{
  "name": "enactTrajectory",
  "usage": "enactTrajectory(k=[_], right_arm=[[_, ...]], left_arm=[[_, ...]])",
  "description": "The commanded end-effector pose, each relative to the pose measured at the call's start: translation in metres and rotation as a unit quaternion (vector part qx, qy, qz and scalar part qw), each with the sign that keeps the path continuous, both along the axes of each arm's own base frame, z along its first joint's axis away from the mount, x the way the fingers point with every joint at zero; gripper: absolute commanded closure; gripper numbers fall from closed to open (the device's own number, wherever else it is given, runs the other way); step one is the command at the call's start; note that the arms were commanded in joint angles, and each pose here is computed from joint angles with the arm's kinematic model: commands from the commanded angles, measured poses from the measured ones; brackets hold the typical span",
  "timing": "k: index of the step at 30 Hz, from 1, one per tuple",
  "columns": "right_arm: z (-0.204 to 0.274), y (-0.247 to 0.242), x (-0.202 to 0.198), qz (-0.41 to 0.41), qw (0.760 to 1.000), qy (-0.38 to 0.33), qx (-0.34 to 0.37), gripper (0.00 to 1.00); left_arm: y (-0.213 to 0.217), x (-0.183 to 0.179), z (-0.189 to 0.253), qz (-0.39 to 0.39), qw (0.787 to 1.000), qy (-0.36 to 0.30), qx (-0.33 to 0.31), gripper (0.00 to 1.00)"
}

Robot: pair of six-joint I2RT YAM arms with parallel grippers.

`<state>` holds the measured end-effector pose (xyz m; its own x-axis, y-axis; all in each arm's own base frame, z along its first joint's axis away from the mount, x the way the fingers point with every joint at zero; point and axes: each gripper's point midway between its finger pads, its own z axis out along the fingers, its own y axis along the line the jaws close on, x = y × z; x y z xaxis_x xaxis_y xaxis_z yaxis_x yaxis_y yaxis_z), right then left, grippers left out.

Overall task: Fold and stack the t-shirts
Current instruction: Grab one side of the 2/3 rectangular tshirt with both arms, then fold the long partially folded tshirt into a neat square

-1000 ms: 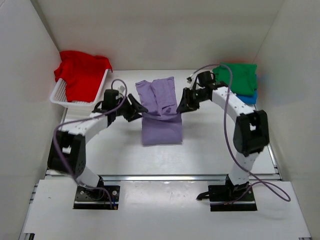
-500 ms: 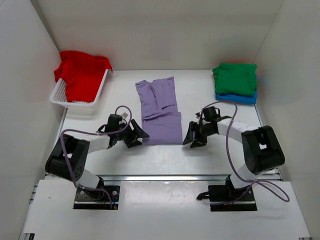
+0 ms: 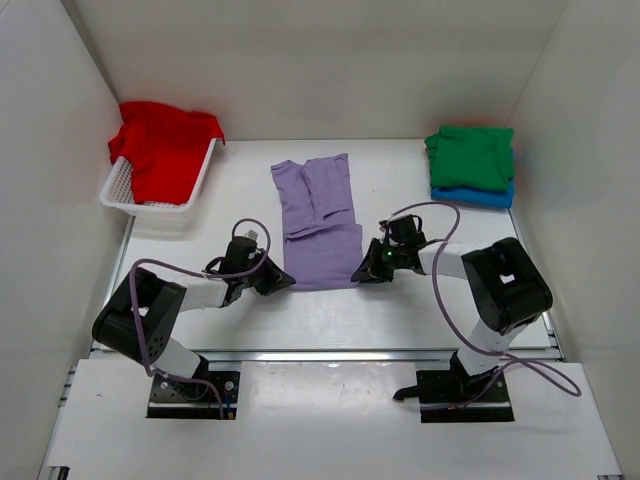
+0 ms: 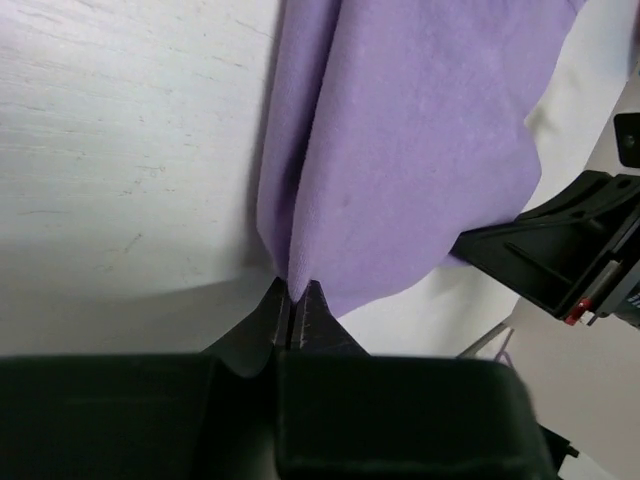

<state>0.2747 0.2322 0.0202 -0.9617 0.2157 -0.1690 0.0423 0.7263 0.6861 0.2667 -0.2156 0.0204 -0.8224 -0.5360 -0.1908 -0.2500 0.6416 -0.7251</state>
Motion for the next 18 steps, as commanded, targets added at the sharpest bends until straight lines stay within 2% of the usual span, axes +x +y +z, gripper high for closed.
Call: enactTrajectory(k=[1, 7, 9, 11, 13, 16, 18], right_arm=[[0.009, 0.003, 0.005, 0.004, 0.999, -0.039, -0.012, 1.0], [0.004, -0.01, -0.095, 0.064, 0.998, 0.005, -0.026, 1.0], [0.005, -0.012, -0.122, 0.08, 0.996, 0.01, -0.027, 1.0], [0.008, -0.014, -0.144, 0.081, 0.997, 0.016, -0.001, 1.0], [0.011, -0.016, -0.15, 0.081, 0.996, 0.023, 0.011, 1.0], [0.028, -0.014, -0.136, 0.086, 0.996, 0.006, 0.018, 1.0], [0.051, -0.007, -0.113, 0.09, 0.996, -0.015, 0.026, 1.0]], left_arm=[[0.005, -0.004, 0.005, 0.0, 1.0, -0.014, 0.017, 1.0], [0.02, -0.091, -0.006, -0.077, 0.996, 0.004, 0.034, 1.0], [0.032, -0.125, -0.017, -0.093, 0.994, 0.031, 0.053, 1.0], [0.04, -0.146, -0.02, -0.093, 0.995, 0.028, 0.033, 1.0], [0.043, -0.155, -0.019, -0.078, 0.996, 0.036, 0.003, 1.0], [0.041, -0.138, 0.004, -0.04, 0.998, -0.004, -0.038, 1.0], [0.039, -0.119, 0.025, -0.017, 0.997, -0.035, -0.06, 1.0]])
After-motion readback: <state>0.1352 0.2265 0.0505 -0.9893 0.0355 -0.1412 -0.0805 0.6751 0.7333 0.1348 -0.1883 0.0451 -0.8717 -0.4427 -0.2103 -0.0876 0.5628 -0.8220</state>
